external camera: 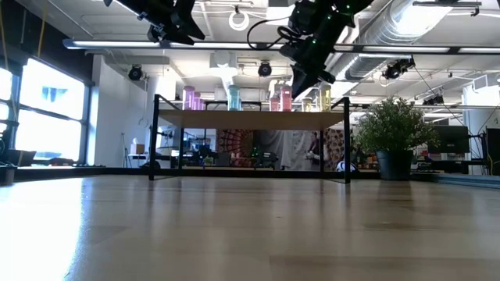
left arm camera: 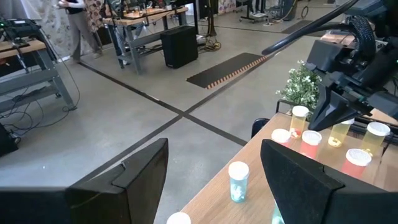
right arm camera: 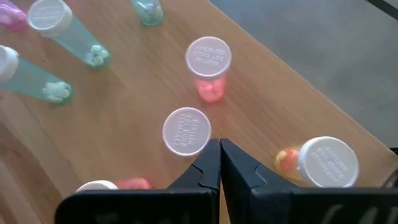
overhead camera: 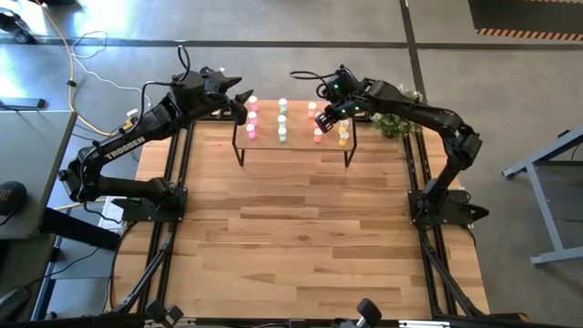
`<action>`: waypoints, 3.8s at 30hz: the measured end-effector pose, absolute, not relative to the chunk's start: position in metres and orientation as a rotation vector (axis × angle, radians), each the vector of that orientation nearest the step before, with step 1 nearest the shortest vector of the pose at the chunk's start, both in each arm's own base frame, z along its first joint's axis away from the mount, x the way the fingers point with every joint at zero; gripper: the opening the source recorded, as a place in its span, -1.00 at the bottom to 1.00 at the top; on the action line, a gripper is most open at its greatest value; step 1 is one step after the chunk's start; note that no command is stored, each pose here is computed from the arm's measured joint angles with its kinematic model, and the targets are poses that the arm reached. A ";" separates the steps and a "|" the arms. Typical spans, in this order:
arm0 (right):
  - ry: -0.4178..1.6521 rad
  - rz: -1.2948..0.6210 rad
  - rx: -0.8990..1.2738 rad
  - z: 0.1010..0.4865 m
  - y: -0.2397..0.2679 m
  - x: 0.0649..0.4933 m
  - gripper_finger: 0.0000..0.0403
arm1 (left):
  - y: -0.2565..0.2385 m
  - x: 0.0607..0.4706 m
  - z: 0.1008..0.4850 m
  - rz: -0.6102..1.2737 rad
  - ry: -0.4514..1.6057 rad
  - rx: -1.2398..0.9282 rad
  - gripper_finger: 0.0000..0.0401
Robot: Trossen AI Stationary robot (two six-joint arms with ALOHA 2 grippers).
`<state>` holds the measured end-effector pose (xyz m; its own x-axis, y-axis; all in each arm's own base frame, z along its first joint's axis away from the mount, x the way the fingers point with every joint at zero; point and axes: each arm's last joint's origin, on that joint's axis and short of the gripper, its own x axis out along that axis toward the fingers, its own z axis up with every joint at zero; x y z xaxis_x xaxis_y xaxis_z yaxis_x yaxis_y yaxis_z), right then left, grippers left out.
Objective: Pick and place medicine bottles onto shelf by color
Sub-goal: Adjust the pill bottles on the shelf
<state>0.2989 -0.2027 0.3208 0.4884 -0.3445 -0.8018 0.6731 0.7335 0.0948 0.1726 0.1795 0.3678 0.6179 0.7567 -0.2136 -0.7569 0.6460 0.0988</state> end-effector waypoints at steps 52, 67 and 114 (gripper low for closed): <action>0.828 -0.772 0.349 0.374 -0.188 0.236 -1.00 | 0.179 0.172 0.365 0.867 0.274 -0.012 0.22; 0.859 -0.708 0.496 0.343 -0.180 0.194 -1.00 | 0.179 0.172 0.365 0.870 0.273 -0.011 0.22; 0.888 -0.033 0.181 0.310 -0.212 0.200 -1.00 | 0.180 0.172 0.365 0.896 0.276 -0.009 0.22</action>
